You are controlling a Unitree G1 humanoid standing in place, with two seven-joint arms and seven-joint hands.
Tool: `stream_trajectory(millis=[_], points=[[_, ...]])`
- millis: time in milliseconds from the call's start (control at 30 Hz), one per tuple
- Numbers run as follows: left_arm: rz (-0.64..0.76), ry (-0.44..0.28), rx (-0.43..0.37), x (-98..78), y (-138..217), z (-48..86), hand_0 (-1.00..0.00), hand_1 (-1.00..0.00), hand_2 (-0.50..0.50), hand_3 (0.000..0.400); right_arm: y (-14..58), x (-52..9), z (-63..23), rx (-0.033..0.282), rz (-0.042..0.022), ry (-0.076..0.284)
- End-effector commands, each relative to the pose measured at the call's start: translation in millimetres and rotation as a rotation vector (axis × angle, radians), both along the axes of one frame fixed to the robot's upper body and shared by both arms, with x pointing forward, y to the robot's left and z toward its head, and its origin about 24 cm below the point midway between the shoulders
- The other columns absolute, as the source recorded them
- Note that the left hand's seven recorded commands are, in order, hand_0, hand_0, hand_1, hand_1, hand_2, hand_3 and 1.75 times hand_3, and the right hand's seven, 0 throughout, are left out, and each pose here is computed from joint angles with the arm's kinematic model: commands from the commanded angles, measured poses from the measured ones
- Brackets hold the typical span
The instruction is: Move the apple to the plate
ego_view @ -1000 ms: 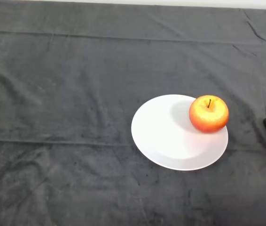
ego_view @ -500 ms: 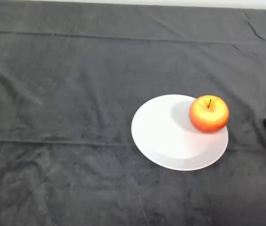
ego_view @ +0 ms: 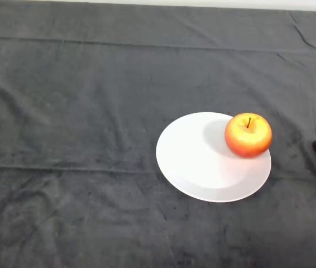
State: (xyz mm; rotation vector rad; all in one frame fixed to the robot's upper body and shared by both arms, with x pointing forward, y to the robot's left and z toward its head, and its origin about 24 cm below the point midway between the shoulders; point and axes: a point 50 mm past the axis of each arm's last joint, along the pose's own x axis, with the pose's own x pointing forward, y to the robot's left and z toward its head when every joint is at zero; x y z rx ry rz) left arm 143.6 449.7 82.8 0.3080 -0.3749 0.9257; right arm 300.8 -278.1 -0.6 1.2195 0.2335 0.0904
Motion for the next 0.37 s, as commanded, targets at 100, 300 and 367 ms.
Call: stream_trajectory(millis=[100,300,367], points=[[0.028,-0.030,0.027,-1.2,7.6,12.4,0.00,0.00,0.00,0.000,-9.0,3.2,9.8,-0.021,-0.0051,-0.025],[0.028,-0.030,0.027,-1.3,7.6,12.3,0.00,0.00,0.00,0.000,-9.0,3.2,9.8,-0.021,-0.0052,-0.025],[0.028,-0.030,0.027,-1.4,7.6,12.3,0.00,0.00,0.00,0.000,-9.0,3.2,9.8,-0.021,-0.0051,-0.025]])
